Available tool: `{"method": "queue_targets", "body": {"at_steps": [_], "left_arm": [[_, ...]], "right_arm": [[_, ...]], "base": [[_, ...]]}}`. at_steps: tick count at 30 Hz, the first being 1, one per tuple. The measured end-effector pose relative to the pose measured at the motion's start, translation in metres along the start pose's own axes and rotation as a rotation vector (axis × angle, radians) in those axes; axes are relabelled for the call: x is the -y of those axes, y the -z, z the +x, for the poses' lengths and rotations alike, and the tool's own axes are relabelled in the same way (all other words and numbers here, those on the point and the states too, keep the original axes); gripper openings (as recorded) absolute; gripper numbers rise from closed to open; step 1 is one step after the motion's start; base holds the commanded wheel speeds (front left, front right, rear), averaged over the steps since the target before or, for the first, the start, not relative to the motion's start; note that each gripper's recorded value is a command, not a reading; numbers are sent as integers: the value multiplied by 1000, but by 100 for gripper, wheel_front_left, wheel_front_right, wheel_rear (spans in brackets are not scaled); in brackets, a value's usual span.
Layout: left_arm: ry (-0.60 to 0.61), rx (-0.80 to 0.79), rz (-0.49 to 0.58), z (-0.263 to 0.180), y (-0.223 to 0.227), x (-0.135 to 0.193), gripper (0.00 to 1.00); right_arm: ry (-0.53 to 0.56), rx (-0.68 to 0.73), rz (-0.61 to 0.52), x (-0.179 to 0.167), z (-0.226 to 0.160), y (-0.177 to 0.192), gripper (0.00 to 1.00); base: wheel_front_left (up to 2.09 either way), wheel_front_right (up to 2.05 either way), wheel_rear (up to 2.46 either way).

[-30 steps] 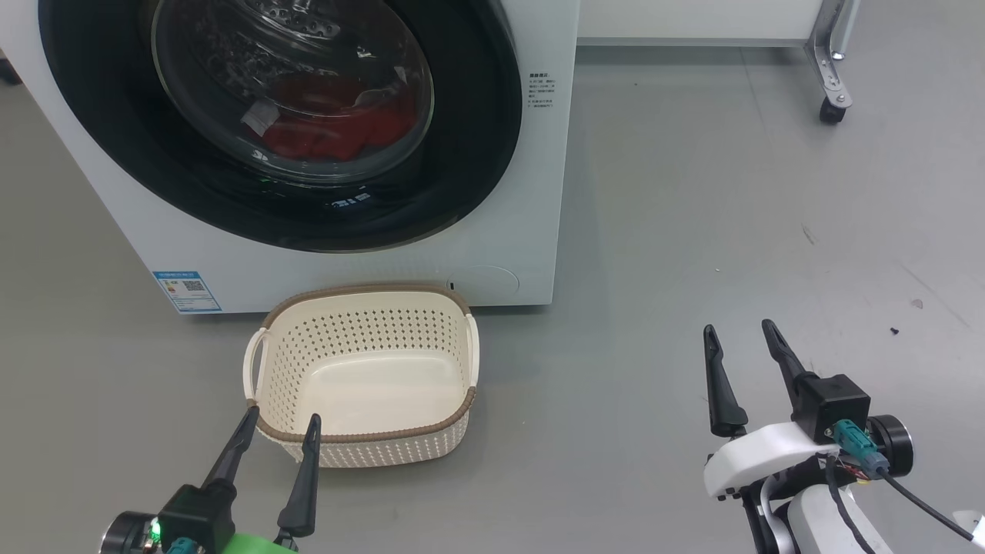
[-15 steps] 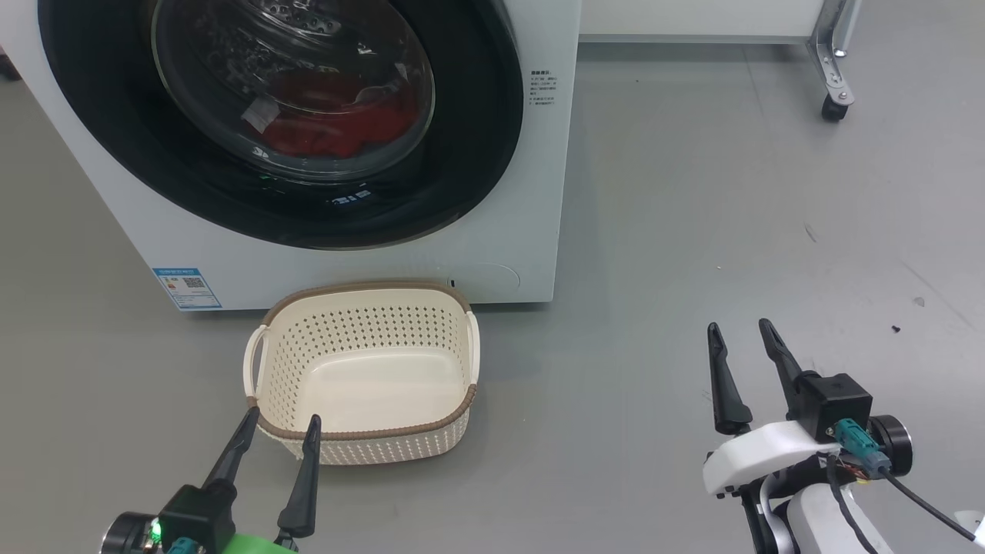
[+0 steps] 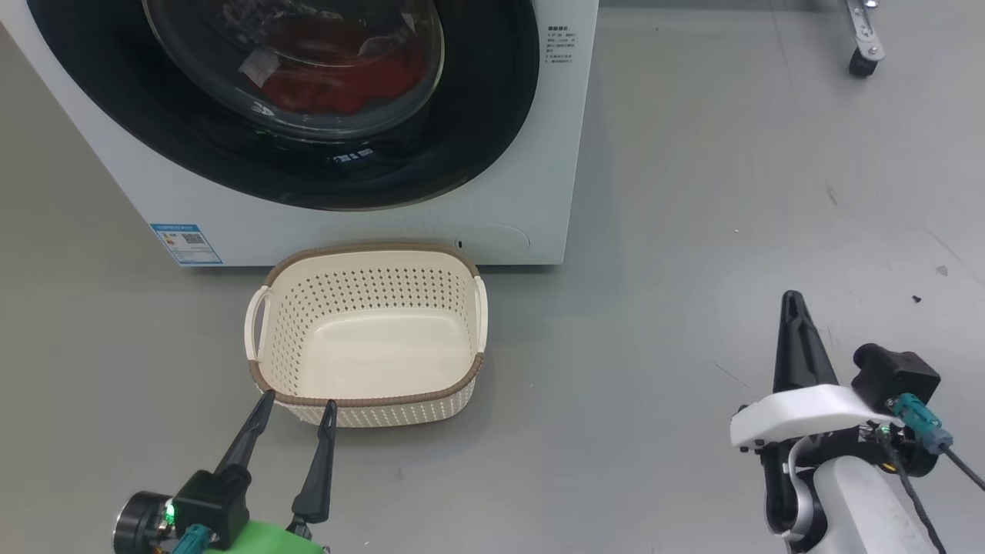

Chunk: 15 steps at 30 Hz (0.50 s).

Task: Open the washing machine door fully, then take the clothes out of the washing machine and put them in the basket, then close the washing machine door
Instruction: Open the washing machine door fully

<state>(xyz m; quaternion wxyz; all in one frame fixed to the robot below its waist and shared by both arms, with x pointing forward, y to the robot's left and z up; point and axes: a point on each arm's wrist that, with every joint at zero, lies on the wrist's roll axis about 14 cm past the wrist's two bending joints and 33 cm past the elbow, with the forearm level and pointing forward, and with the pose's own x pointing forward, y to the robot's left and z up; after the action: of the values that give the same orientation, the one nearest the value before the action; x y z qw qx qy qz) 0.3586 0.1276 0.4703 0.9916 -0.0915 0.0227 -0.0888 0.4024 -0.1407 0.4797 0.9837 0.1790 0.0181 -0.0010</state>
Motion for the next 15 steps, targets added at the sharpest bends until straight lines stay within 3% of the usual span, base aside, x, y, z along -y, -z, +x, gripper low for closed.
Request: {"method": "queue_targets", "body": {"at_steps": [6,15], "left_arm": [[6,-20,-5,8,7,1,100],[5,-48,-13,20,17,-3,100]], "right_arm": [[24,24,164,5,26,-8,0],[-30,88,349,-9,86,-37,0]], "base": [[0,0,0],[0,0,0]]}}
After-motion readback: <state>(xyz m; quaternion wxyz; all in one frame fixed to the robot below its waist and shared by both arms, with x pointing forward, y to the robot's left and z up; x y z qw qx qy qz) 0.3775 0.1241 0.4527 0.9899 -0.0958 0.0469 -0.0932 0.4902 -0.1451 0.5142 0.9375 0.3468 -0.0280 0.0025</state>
